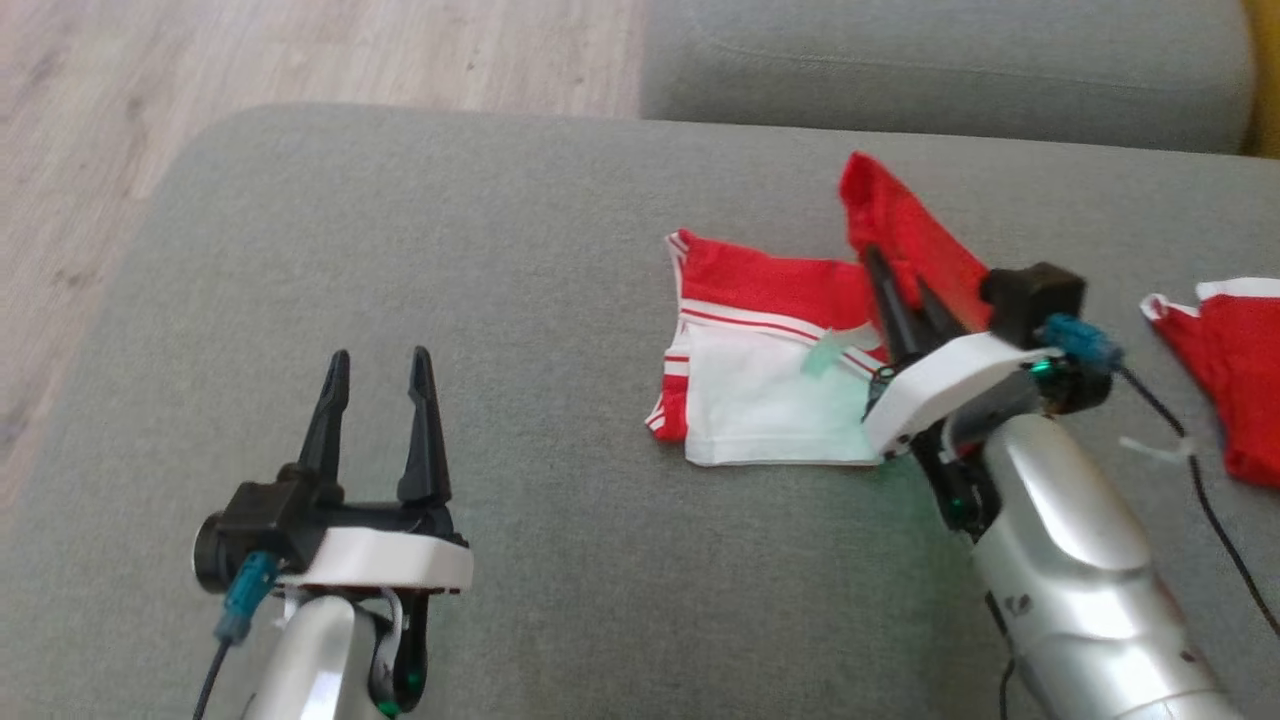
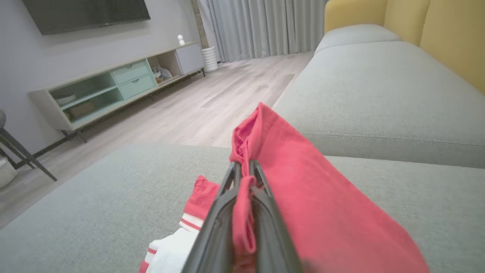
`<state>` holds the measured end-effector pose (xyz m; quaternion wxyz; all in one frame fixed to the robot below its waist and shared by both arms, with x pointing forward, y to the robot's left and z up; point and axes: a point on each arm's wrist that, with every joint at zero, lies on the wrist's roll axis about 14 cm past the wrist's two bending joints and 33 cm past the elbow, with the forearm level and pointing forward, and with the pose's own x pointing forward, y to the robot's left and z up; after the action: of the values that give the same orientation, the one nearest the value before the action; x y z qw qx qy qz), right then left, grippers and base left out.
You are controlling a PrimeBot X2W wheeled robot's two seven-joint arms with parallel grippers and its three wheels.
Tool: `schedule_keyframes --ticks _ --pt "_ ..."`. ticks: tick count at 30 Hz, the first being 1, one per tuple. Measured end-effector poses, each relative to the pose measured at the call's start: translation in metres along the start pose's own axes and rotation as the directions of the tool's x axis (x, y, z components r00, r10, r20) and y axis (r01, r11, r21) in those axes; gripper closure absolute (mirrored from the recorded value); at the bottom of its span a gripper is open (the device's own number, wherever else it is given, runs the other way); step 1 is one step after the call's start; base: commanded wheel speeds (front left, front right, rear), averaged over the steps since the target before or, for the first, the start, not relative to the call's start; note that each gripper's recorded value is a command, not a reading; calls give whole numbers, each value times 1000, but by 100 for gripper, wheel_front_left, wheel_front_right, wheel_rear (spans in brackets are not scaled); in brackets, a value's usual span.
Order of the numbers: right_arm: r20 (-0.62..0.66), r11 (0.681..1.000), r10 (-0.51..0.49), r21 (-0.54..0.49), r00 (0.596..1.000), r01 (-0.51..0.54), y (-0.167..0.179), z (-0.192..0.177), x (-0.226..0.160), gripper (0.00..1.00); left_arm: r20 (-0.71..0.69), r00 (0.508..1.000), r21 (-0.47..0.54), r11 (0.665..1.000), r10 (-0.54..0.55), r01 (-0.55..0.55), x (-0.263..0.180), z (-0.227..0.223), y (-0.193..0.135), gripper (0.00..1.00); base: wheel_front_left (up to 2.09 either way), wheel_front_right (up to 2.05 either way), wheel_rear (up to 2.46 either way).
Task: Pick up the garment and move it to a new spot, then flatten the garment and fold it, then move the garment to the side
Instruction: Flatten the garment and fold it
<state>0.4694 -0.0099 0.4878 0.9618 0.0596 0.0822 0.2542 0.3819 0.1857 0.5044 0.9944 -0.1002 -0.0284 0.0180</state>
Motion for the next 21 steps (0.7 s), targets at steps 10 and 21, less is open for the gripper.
schedule_keyframes --ticks 10,21 --pt "-114 992 121 -33 986 -125 34 -41 27 100 -35 999 -2 999 33 -33 1 -10 8 0 0 0 0" --pt "-193 974 218 -16 957 -225 65 -73 34 100 -45 997 -3 998 66 -66 0 -12 17 0 0 0 0"
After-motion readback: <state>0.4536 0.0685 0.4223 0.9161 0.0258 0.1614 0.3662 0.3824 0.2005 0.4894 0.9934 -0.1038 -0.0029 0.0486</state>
